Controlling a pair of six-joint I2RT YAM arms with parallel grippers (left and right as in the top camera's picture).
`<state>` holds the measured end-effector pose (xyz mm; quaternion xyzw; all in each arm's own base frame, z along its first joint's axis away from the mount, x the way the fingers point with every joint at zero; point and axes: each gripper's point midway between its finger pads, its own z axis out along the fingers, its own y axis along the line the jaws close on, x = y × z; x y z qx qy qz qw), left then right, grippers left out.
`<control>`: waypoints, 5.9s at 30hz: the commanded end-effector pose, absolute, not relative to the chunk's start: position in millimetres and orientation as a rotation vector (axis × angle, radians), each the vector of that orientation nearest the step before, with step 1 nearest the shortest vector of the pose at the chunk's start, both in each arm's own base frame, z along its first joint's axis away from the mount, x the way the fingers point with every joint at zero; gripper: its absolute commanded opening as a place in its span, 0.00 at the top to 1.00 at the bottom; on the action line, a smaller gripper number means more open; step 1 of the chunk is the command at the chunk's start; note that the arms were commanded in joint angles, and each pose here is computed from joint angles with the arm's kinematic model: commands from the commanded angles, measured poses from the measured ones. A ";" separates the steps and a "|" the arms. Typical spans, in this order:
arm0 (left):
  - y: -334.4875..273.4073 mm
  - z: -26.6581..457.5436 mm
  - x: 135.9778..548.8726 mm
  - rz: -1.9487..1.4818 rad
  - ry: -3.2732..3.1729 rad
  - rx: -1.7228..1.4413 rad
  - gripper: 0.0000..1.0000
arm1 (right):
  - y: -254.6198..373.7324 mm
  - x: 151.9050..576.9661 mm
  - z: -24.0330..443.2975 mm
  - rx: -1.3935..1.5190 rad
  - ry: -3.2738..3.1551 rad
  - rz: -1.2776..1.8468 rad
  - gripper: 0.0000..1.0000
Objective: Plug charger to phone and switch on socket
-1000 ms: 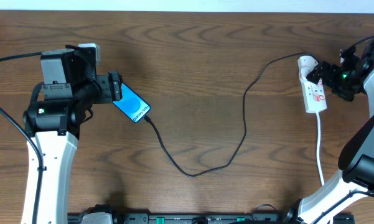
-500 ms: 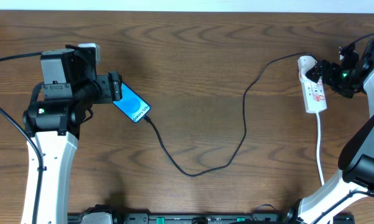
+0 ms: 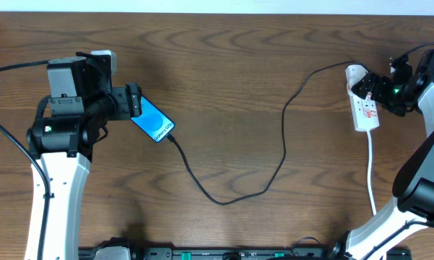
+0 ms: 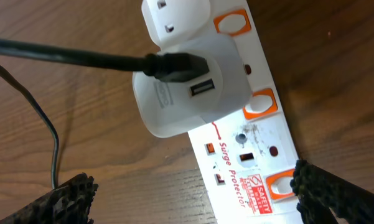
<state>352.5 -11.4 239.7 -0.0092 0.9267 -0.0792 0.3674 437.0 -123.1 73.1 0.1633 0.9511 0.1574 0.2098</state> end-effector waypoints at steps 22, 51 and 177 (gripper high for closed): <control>-9.9 239.4 353.6 -0.186 2.383 -0.011 0.18 | -101.4 461.8 79.9 0.277 2.589 0.407 0.01; -9.9 239.3 353.6 -0.186 2.383 -0.011 0.18 | -112.9 462.1 76.8 0.258 2.601 0.307 0.01; -9.9 239.4 353.6 -0.186 2.383 -0.011 0.18 | -57.2 465.4 37.8 0.264 2.508 0.507 0.01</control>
